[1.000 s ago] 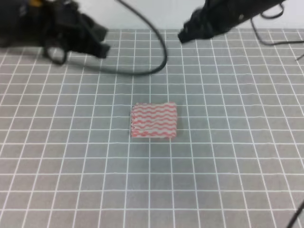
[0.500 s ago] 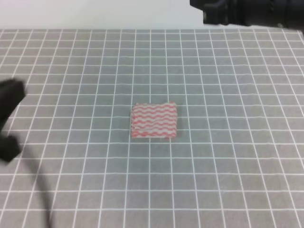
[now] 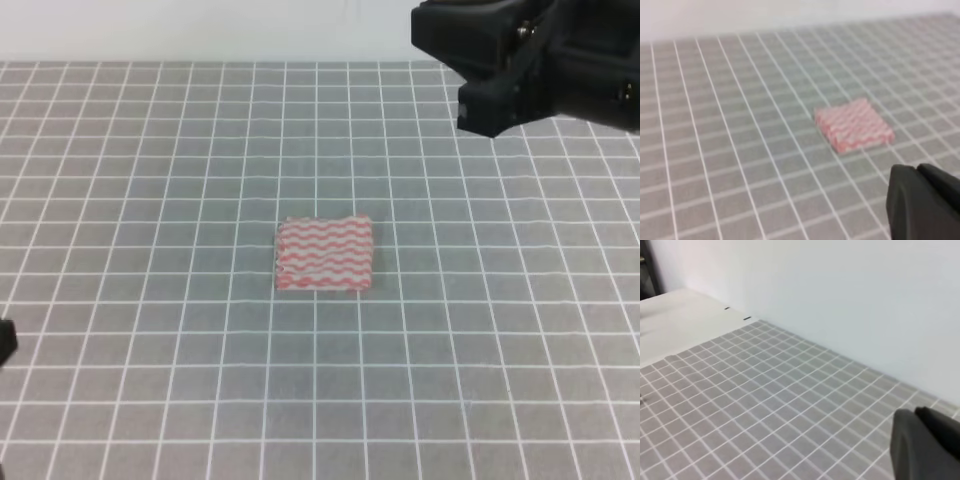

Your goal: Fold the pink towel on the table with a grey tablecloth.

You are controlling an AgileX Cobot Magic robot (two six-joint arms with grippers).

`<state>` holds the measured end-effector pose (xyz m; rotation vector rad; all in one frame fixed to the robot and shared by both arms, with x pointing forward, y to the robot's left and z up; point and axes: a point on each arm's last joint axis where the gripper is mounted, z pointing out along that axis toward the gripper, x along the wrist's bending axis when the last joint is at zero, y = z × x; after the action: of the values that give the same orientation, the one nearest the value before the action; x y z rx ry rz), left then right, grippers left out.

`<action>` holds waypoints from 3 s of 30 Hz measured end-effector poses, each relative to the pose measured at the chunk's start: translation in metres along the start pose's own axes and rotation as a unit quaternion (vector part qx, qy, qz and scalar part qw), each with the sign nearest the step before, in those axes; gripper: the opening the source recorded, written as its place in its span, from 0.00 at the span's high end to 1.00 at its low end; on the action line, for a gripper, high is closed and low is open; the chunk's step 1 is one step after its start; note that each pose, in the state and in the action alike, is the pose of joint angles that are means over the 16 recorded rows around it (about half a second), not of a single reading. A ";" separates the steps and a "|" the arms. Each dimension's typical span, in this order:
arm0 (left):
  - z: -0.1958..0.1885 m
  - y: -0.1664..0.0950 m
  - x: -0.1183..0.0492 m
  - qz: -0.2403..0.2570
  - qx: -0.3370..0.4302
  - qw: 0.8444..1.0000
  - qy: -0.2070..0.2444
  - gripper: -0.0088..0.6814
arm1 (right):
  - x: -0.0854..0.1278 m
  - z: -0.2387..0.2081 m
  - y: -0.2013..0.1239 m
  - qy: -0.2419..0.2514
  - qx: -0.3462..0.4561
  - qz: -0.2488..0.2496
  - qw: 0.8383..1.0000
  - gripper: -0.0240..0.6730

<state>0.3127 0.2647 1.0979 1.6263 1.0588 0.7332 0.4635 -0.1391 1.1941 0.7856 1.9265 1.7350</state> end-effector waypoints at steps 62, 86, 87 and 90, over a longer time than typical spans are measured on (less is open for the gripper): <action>0.001 -0.021 -0.002 0.001 0.082 0.996 -0.014 0.99 | 0.012 -0.076 -0.014 -0.074 -0.090 0.020 0.993 0.99; 0.002 -0.021 -0.002 0.002 0.083 0.996 -0.013 0.99 | 0.005 -0.099 -0.104 -0.150 -0.003 -0.004 0.989 0.99; 0.002 -0.021 -0.002 0.002 0.083 0.996 -0.013 0.99 | 0.004 -0.101 -0.107 -0.160 -0.001 -0.005 0.987 0.99; 0.003 -0.020 -0.002 0.002 0.083 0.996 -0.013 0.99 | 0.000 -0.109 -0.116 -0.189 -0.003 -0.009 0.982 0.99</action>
<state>0.3084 0.2638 1.0776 1.7746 1.1227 0.6375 0.3776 -0.2271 1.0926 1.0099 1.6647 1.4535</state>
